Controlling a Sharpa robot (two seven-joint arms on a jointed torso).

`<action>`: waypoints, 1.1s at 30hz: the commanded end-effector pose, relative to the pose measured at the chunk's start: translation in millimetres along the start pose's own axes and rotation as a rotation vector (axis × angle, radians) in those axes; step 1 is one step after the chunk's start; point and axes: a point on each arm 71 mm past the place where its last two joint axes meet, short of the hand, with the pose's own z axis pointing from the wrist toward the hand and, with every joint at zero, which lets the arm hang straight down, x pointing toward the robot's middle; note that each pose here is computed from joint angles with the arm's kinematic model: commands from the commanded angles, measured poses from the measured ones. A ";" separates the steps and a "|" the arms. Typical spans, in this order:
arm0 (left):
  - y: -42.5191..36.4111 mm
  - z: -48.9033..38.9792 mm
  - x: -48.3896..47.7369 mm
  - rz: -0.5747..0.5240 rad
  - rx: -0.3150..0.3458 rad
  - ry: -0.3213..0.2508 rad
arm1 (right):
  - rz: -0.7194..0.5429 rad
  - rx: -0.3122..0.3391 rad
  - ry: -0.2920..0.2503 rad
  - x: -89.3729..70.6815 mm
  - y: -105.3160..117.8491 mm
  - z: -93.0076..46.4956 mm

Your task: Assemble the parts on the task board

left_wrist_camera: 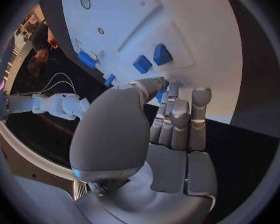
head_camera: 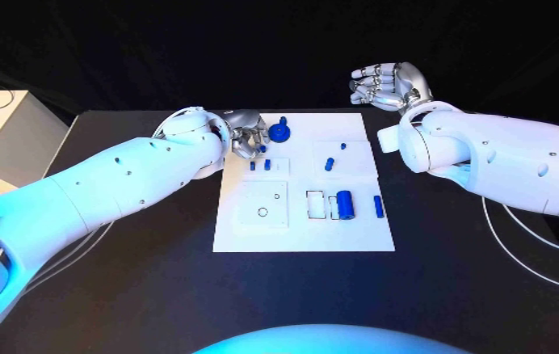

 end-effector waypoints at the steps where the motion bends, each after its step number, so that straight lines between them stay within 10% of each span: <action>1: -1.3 -0.3 -0.1 0.001 -0.004 -0.005 | 0.001 -0.013 0.016 1.2 0.7 -0.1; 19: 0.3 -4.1 -2.0 -0.002 -0.007 -0.029 | -0.004 -0.007 0.018 0.3 -2.0 -0.3; 33: 34.9 -23.9 -24.1 -0.070 -0.084 -0.106 | -0.223 -0.102 0.160 -3.4 -4.8 1.7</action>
